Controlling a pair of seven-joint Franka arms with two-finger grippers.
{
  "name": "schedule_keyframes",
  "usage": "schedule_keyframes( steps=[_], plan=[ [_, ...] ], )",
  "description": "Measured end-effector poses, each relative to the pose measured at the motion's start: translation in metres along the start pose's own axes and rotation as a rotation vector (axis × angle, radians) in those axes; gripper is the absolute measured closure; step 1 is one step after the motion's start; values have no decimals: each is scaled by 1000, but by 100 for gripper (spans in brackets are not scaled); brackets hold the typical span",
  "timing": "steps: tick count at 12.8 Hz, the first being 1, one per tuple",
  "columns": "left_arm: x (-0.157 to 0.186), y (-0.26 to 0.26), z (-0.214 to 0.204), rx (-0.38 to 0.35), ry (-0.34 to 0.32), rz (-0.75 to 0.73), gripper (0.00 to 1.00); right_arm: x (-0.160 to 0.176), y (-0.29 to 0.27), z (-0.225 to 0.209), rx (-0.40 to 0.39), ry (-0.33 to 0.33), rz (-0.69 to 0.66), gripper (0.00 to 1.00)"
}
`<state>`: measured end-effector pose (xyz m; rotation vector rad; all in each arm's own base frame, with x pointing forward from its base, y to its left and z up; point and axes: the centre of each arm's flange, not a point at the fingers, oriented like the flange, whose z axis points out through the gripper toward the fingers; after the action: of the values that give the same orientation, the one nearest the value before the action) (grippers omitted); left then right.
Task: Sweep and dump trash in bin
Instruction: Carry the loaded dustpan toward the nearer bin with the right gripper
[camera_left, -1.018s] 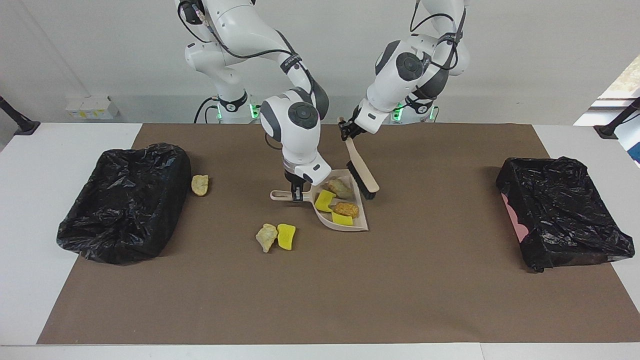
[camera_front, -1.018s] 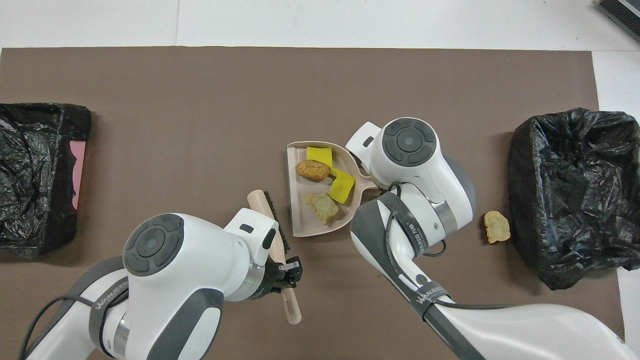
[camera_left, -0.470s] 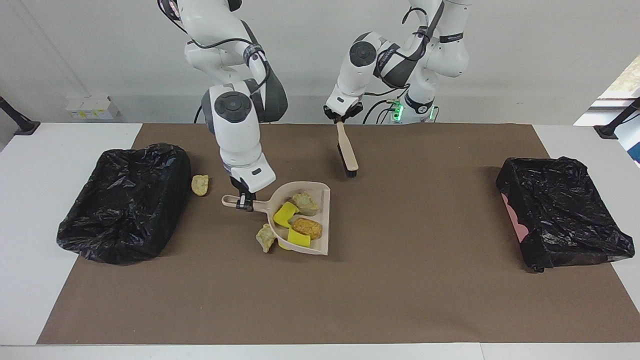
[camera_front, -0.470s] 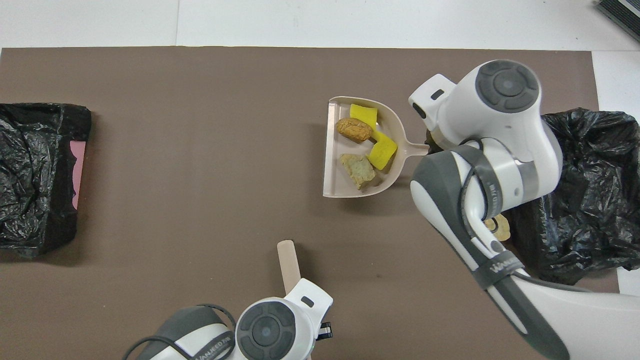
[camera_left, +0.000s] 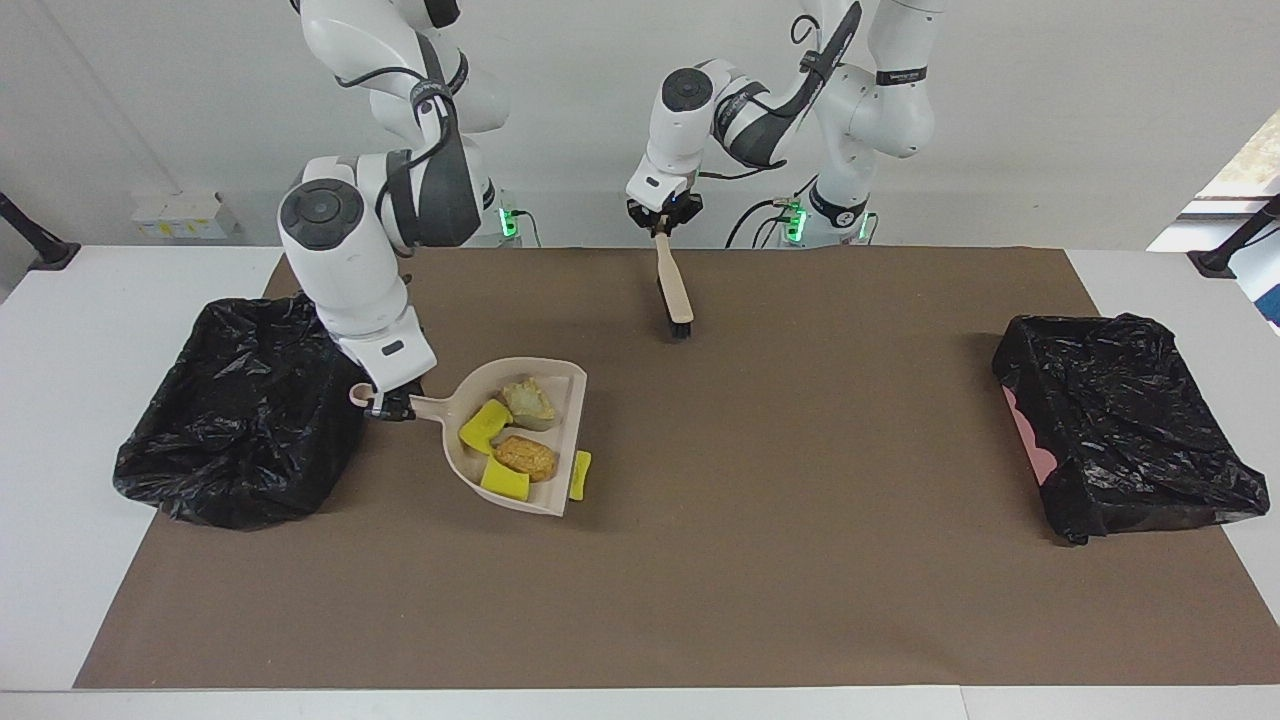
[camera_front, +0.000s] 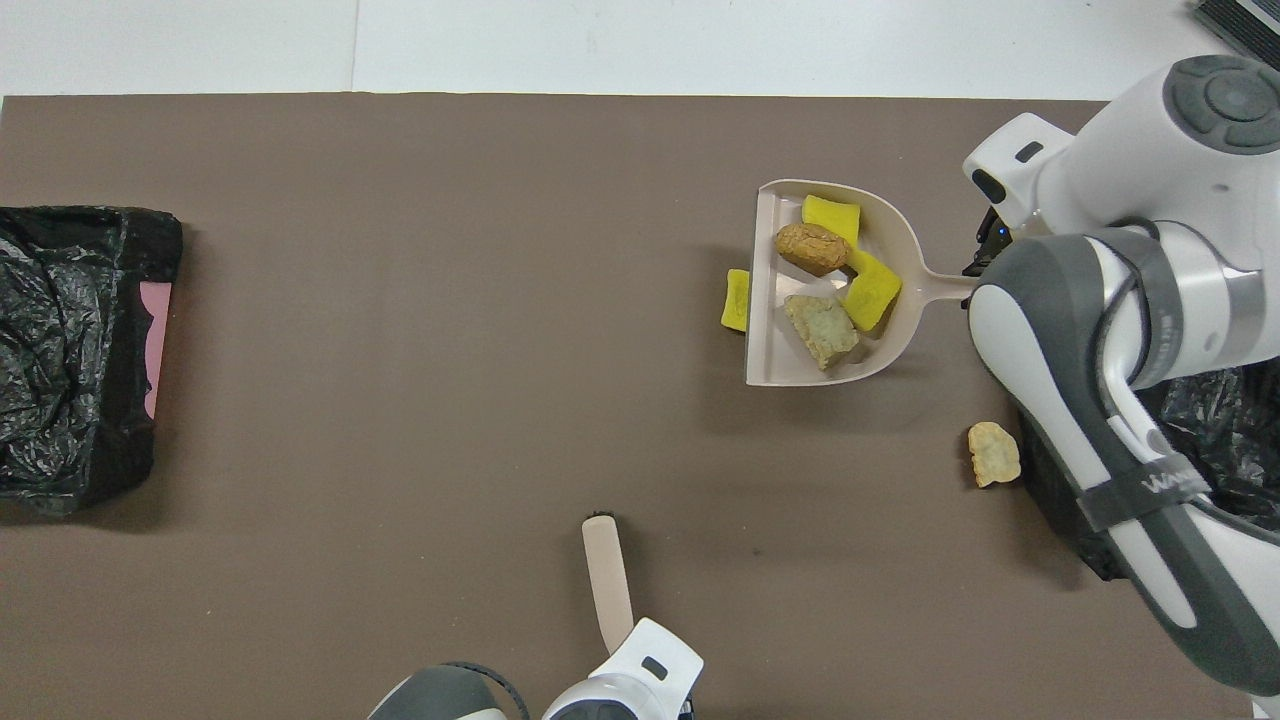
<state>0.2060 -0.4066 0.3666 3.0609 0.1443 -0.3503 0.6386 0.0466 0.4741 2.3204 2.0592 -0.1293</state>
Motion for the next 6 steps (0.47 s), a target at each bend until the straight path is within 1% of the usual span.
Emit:
schedule_keyframes(
  steps=[2,4,6],
  plan=[
    [-2,1,10,0,5,-18,74,-33,1,-9,-1,-1,-20,69],
    [-2,2,15,5,3,-24,74,-77,5,-12,0,-6,7,69],
    [-2,2,16,7,3,-26,74,-122,7,-10,2,-40,54,69]
  ],
)
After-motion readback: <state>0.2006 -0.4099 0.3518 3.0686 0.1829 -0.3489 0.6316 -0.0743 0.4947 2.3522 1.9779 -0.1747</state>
